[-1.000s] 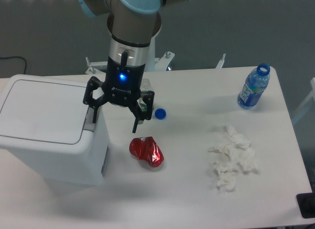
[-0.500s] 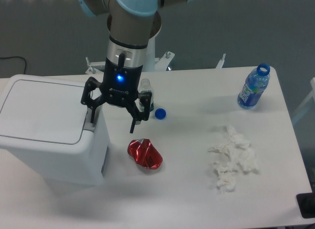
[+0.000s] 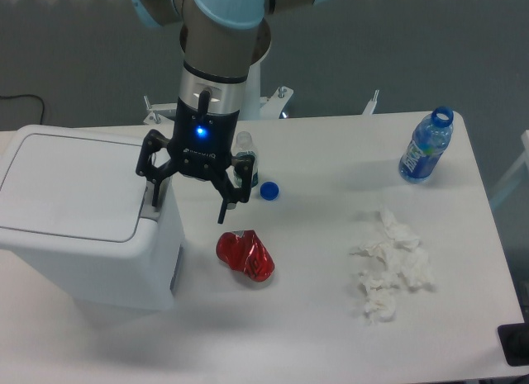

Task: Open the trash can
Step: 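Lower the gripper fingers onto the lid's grey tab and press it, then hold the gripper on the tab as the lid swings open, then lift the gripper up away from the opened trash can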

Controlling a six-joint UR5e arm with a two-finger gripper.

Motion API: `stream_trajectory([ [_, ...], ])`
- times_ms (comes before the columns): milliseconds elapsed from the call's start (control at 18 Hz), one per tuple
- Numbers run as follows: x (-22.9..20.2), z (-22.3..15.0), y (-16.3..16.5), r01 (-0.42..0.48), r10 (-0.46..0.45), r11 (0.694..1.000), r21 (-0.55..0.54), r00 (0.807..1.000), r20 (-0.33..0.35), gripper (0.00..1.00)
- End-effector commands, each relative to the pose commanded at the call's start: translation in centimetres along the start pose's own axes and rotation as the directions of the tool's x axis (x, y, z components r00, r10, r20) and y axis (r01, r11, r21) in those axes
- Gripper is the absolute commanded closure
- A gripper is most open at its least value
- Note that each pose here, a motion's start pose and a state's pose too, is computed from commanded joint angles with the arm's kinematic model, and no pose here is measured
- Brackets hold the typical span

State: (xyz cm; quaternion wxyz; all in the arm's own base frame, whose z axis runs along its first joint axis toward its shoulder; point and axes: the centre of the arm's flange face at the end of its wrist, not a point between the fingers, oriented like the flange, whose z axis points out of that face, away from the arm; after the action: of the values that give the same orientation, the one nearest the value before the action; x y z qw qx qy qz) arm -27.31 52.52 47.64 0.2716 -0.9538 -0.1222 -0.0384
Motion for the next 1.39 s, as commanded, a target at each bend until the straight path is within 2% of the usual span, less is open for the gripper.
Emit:
stream_trajectory([
  [611,0.0,-0.2,-0.1,-0.001,0.001,1.0,0.003,1.0,0.001,0.0],
  [1000,-0.8,-2.5,-1.3,-0.004,0.003,0.999,0.045,1.0,0.027,0.0],
  [1167,-1.4,-2.7,-1.5,-0.069,0.068,0.997,0.045,0.997,0.04,0.0],
  [1389,-4.2,-3.5,-0.9,-0.158,0.154,0.987,0.041,0.985,0.075,0.0],
])
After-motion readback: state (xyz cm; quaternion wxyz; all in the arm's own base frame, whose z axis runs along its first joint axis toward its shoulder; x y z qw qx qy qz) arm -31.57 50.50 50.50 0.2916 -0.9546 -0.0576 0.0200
